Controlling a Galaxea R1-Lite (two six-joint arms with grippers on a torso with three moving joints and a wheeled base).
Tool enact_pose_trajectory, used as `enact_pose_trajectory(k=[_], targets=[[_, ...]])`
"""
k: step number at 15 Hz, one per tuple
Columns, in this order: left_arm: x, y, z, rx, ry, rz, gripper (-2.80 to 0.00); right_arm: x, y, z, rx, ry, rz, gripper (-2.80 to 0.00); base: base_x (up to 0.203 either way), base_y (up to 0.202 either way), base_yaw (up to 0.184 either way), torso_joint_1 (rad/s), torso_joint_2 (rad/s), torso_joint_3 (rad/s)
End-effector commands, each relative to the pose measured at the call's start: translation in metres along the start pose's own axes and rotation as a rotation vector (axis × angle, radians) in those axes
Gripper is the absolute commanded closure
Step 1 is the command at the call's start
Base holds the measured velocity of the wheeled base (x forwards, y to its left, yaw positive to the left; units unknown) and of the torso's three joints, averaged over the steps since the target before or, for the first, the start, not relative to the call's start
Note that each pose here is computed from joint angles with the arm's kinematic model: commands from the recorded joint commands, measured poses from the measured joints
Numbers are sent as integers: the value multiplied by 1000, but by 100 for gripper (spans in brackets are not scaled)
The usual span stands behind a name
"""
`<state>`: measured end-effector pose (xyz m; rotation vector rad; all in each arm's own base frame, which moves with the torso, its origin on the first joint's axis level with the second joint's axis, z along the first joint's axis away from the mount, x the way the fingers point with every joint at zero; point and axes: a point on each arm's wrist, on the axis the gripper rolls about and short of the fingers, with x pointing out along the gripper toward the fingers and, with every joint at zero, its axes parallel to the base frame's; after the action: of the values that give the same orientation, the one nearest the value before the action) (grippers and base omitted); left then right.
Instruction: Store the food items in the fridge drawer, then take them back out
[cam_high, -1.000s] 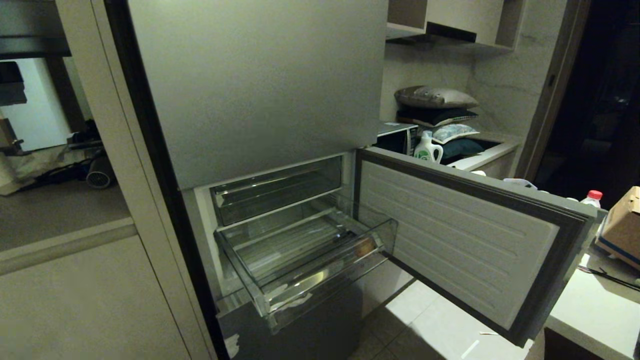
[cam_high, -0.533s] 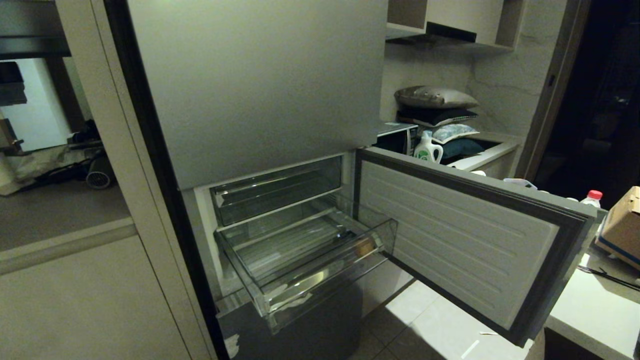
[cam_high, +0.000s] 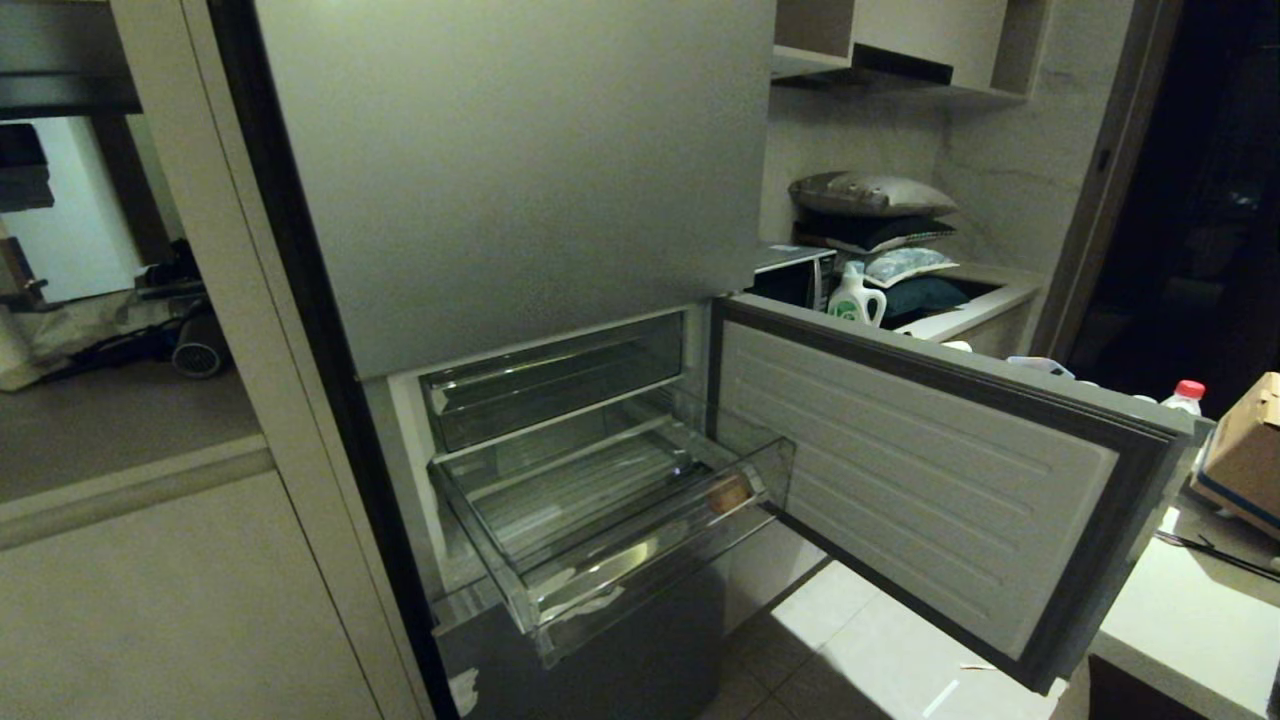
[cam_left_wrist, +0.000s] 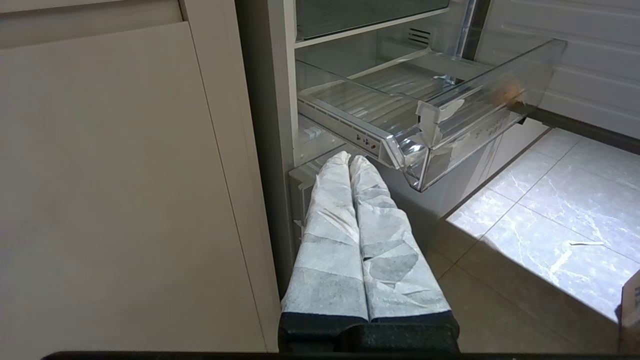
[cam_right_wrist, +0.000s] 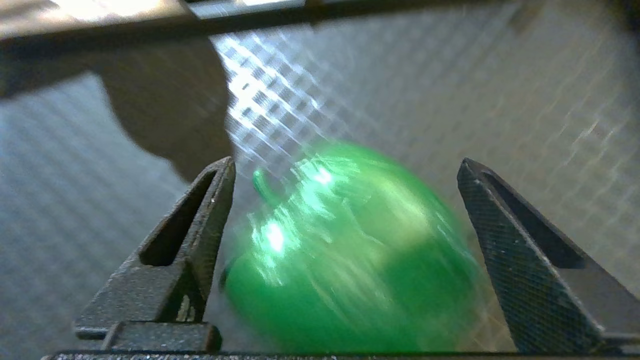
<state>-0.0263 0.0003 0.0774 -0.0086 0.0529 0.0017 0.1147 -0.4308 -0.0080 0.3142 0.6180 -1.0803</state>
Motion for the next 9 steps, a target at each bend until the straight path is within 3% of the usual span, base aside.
enact_pose_trajectory(k=[1,5,9], targets=[[0,0,0,0,1,0,0,-20,-1,22,-8,-56,-8,-280,0,0,0,0,0,0],[0,0,0,0,3,0,0,-50,0,39,-4,-52,7,-280,0,0,0,0,0,0],[0,0,0,0,1,0,0,-112,8,59,-17,-127,96,-280,0,0,0,0,0,0]])
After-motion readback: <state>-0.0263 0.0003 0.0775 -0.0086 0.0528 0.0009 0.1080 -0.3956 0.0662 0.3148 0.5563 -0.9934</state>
